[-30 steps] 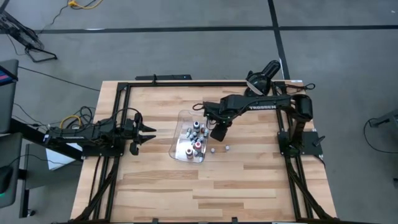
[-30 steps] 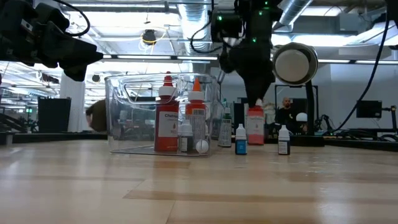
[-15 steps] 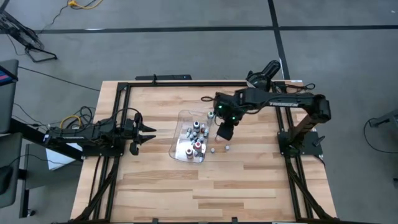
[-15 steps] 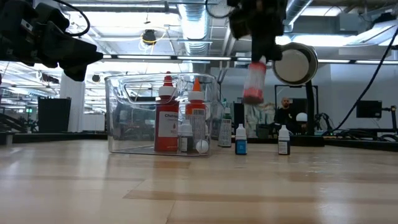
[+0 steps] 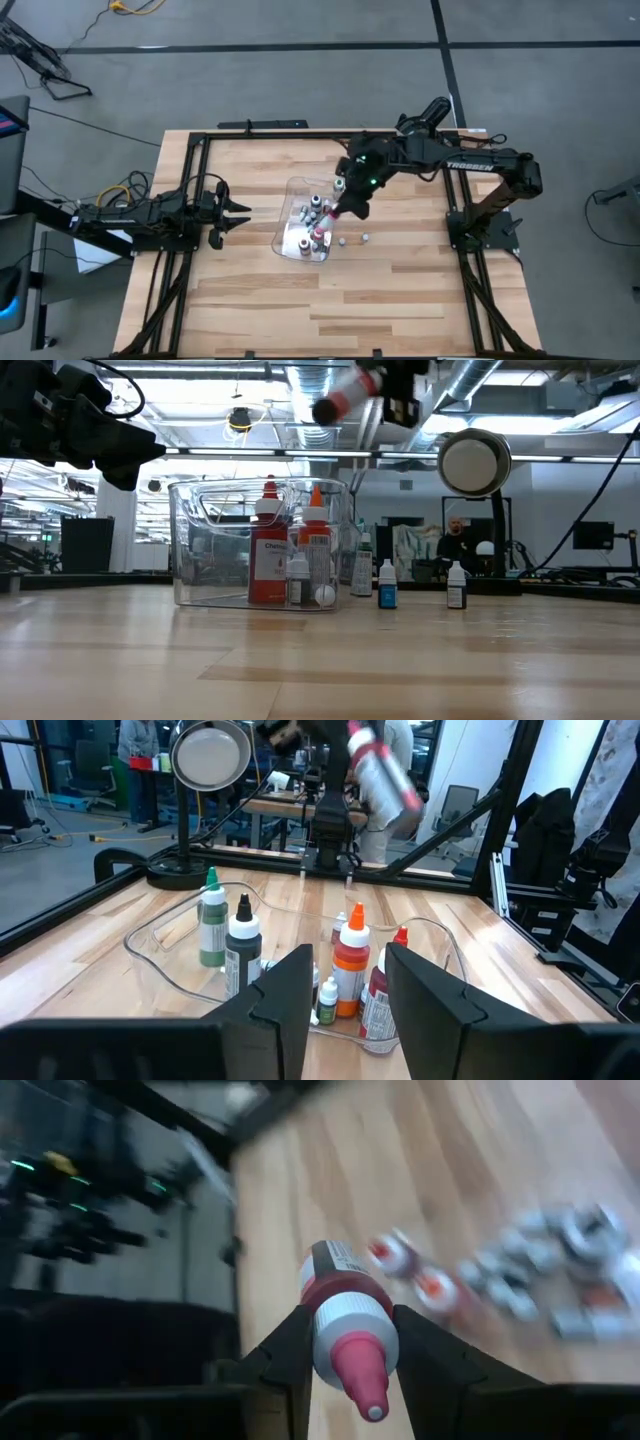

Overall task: Pick & Place food coloring
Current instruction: Put the large pink food coloring bottle into the transparent bin

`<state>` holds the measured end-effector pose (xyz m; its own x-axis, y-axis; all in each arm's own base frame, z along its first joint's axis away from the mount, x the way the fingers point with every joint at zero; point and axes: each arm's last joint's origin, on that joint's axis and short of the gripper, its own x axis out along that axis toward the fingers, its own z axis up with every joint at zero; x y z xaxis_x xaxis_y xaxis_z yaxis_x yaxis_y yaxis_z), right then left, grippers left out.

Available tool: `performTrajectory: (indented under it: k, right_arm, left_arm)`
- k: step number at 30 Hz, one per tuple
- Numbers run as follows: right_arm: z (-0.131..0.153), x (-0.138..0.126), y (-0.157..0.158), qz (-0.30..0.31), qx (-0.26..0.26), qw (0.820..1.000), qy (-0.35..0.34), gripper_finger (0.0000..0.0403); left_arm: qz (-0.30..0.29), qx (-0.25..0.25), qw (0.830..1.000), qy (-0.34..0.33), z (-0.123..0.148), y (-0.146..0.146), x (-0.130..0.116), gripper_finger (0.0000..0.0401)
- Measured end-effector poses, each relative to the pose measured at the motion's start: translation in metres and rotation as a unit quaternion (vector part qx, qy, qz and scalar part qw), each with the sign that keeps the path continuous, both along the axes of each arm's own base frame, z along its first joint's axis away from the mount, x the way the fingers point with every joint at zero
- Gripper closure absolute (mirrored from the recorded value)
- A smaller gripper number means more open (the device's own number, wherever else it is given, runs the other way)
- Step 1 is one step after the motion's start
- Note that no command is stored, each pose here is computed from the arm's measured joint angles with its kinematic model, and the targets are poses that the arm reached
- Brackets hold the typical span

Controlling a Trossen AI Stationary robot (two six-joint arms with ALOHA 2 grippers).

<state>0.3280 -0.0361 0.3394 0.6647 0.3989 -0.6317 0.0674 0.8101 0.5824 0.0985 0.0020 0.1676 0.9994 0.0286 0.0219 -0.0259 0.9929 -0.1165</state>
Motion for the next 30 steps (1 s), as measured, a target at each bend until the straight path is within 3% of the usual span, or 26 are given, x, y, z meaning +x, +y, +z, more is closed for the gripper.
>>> performTrajectory:
  k: [4, 8, 12, 15, 20, 30]
  right_arm:
    - [0.009, 0.008, -0.001, -0.006, 0.0, 0.998, -0.061, 0.03]
    - [0.011, 0.011, -0.003, -0.034, -0.027, 0.996, -0.075, 0.03]
    - [0.001, 0.02, -0.007, -0.071, -0.059, 0.995, -0.038, 0.03]
    - [0.008, 0.034, -0.006, -0.072, -0.089, 0.992, -0.051, 0.03]
    - [0.007, 0.051, -0.003, -0.05, -0.153, 0.987, 0.012, 0.03]
    - [0.01, 0.085, 0.002, 0.014, -0.287, 0.954, 0.084, 0.03]
  left_arm:
    - [0.0, 0.0, 1.0, 0.0, 0.0, 0.0, 0.0, 0.0283]
    - [0.0, 0.0, 1.0, 0.0, 0.0, 0.0, 0.0, 0.0283]
    - [0.0, 0.0, 1.0, 0.0, 0.0, 0.0, 0.0, 0.0283]
    - [-0.001, 0.0, 1.0, 0.0, 0.0, 0.0, 0.0, 0.0283]
    - [-0.001, 0.0, 1.0, 0.0, 0.0, 0.0, 0.0, 0.0283]
    - [0.0, 0.0, 1.0, 0.007, -0.001, 0.0, 0.001, 0.0283]
